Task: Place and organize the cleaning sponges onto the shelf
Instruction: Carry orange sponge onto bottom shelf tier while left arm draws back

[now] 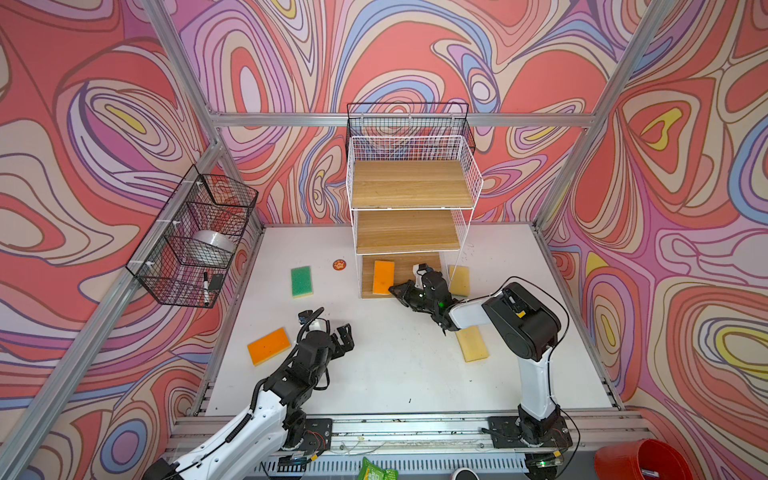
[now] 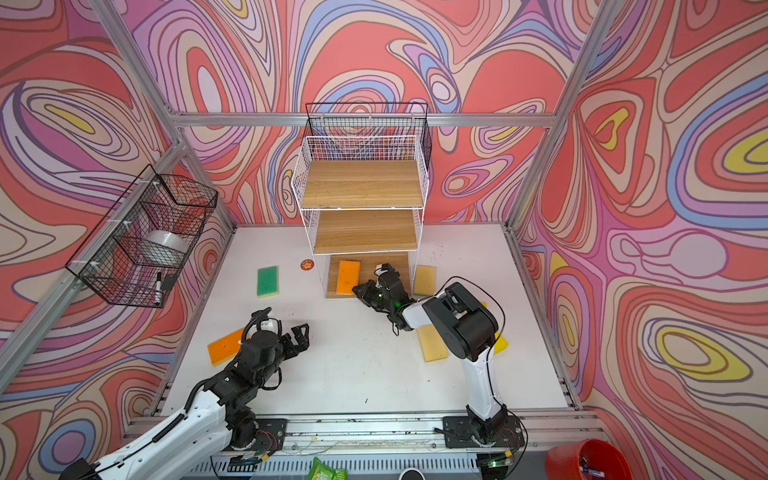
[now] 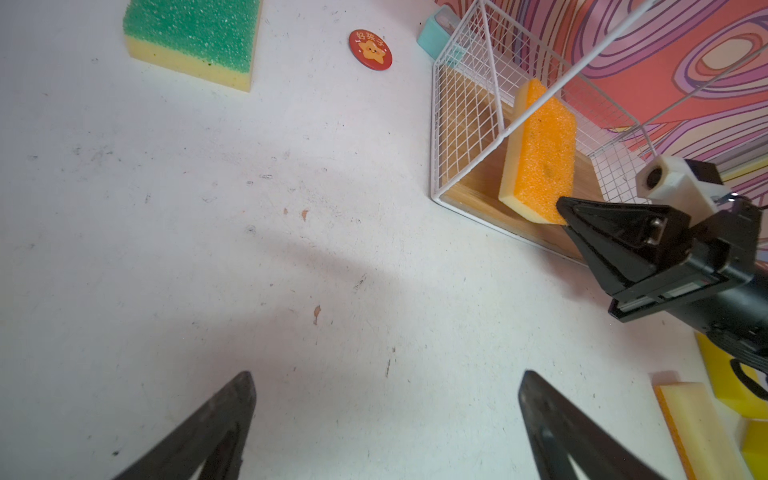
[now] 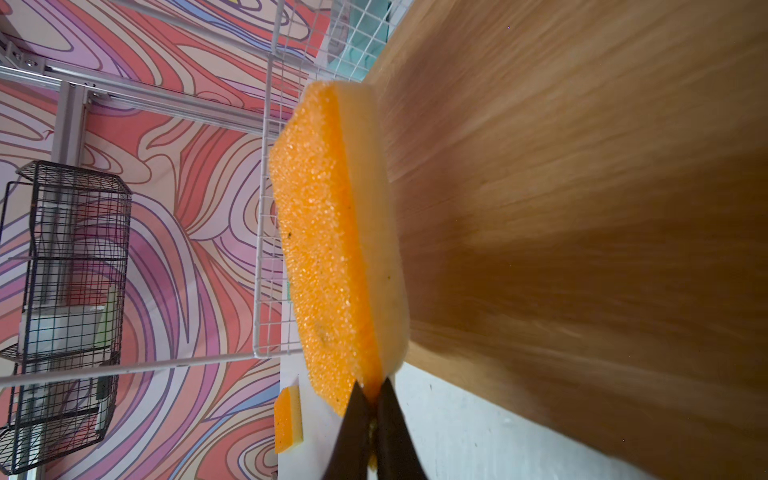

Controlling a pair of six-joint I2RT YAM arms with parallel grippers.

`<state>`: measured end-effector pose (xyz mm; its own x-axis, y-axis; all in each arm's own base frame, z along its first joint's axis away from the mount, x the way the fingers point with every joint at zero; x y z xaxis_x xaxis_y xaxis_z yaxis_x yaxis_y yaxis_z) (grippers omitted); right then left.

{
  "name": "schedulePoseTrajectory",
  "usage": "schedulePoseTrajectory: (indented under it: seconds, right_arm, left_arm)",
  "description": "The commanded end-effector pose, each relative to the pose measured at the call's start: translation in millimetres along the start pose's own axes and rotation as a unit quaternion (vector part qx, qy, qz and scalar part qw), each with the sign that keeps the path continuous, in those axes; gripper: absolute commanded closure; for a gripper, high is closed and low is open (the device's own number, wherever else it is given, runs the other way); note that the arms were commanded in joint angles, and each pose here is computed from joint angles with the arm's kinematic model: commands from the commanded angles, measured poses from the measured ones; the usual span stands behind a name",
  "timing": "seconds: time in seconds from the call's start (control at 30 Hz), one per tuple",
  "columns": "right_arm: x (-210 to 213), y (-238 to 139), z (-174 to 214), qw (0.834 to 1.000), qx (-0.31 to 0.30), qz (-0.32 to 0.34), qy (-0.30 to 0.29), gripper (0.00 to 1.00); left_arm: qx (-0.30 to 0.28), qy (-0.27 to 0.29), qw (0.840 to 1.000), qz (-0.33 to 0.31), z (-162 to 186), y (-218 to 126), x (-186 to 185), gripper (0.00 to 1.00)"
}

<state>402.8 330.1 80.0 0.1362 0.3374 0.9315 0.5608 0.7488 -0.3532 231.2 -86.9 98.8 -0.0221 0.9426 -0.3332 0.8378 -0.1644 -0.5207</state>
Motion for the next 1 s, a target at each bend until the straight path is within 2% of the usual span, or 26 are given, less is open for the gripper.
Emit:
schedulePoseTrajectory:
  seconds: [0.0, 0.3, 0.97]
  right_arm:
    - [-8.7, 11.9, -0.7, 1.0, 0.002, 0.022, -0.006, 1.0]
    - [-8.9, 32.1, 1.4, 0.997, 0.041, 0.058, -0.029, 1.0]
    - [-11.9, 51.3, 14.3, 0.997, 0.057, 0.06, -0.001, 1.0]
  left_arm:
    - [-0.002, 0.008, 1.0, -0.011, 2.1, -0.1, 5.3, 0.0]
    - [-0.002, 0.016, 1.0, -0.017, 0.3, 0.8, 5.8, 0.0]
    - [0.002, 0.017, 0.999, -0.03, 0.1, 1.6, 8.0, 0.0]
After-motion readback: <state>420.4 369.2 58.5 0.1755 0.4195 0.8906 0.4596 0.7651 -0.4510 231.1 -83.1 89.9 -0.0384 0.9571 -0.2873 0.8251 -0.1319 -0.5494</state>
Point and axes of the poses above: each gripper's point midway between its finger pads, its own y axis out along the fingers, its own x axis along the line the jaws close on, z = x × y, the point moved 2 cm from there along -y, back along the fingers, and after that the axes turned 11 degrees about y, right-handed, at the moved point
